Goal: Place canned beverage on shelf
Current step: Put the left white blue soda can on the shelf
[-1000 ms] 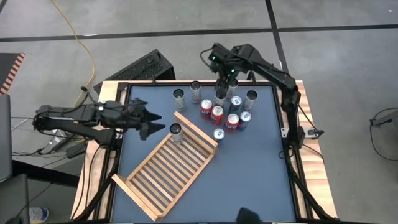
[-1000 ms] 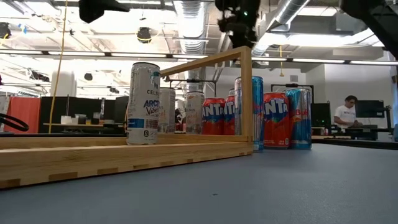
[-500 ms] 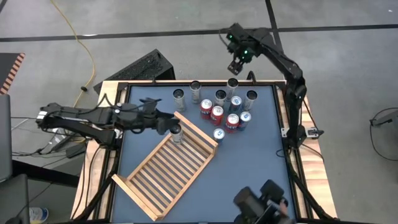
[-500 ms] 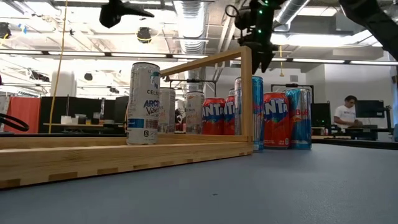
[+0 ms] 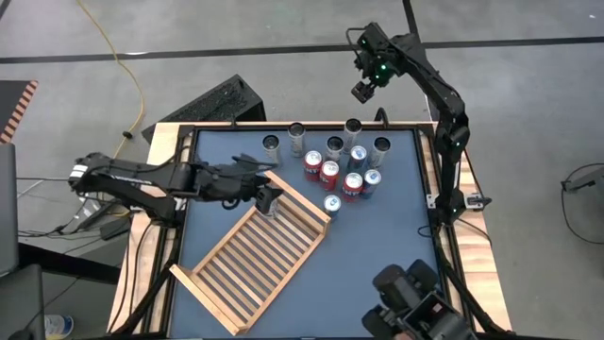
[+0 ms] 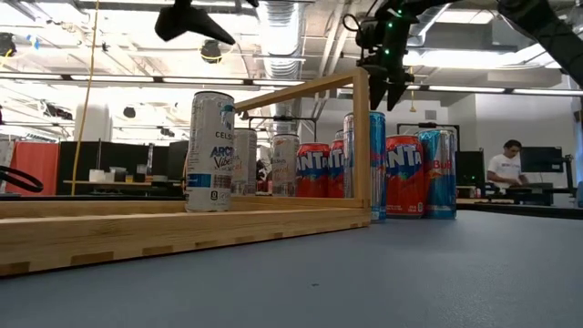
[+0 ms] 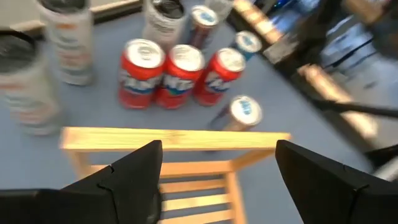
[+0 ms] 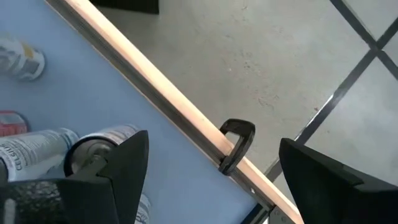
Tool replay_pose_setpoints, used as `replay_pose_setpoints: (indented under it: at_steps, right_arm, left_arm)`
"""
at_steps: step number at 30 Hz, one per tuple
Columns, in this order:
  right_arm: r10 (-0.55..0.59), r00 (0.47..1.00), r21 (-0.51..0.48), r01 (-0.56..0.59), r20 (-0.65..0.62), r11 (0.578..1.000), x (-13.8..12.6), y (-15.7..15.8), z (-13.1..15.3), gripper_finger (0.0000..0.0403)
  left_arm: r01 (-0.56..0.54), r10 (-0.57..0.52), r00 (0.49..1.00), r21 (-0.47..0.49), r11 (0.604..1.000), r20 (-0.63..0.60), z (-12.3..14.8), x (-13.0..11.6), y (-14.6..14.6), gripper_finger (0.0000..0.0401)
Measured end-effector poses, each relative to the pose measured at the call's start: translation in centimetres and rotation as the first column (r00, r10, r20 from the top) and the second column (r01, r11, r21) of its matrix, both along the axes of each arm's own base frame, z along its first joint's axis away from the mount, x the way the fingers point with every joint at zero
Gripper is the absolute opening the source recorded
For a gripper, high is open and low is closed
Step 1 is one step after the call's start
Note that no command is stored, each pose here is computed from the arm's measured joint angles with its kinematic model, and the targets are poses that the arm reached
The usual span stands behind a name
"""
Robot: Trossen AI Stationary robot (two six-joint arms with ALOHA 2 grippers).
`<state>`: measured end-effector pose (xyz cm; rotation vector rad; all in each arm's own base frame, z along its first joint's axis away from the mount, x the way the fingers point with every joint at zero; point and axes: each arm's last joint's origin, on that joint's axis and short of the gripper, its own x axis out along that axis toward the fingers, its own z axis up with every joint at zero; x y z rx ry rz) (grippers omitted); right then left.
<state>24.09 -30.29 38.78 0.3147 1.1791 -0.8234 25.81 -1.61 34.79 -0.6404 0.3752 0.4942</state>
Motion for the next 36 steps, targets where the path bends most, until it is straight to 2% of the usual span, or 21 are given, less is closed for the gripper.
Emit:
replay_pose_setpoints:
  at_steps: [3,7,13,18,23,28,36]
  right_arm:
    - [0.020,1.000,0.000,-0.020,0.016,1.000,0.2,0.0,0.0,0.0327]
    - [0.036,0.999,-0.008,-0.035,0.020,0.999,0.5,0.2,0.1,0.0327]
    - [0.034,0.999,-0.007,-0.034,0.019,0.999,0.5,0.1,0.1,0.0327]
    - [0.033,0.999,-0.008,-0.033,0.019,0.999,0.4,0.1,0.1,0.0327]
    - [0.033,0.999,-0.007,-0.033,0.019,0.999,0.4,0.1,0.1,0.0327]
    - [0.041,0.999,-0.008,-0.041,0.020,0.999,0.7,0.3,0.1,0.0327]
    - [0.048,0.999,-0.008,-0.048,0.020,0.999,0.9,0.5,0.1,0.0327]
  left_arm:
    - [0.003,0.007,0.993,0.078,0.997,-0.119,1.1,0.8,-0.4,0.0302]
    - [0.032,0.014,0.959,0.157,0.987,-0.283,1.3,2.5,-1.1,0.0302]
    - [0.108,-0.038,0.899,0.138,0.985,-0.437,0.2,5.2,-2.3,0.0302]
    - [0.083,0.027,0.835,0.176,0.981,-0.549,-1.5,6.1,-2.8,0.0302]
    - [0.056,0.072,0.797,0.191,0.980,-0.600,-2.1,5.6,-3.2,0.0302]
    - [-0.004,0.140,0.781,0.219,0.976,-0.608,-1.7,4.5,-2.9,0.0302]
    - [0.095,0.013,0.793,0.146,0.985,-0.608,-1.5,5.4,-2.1,0.0302]
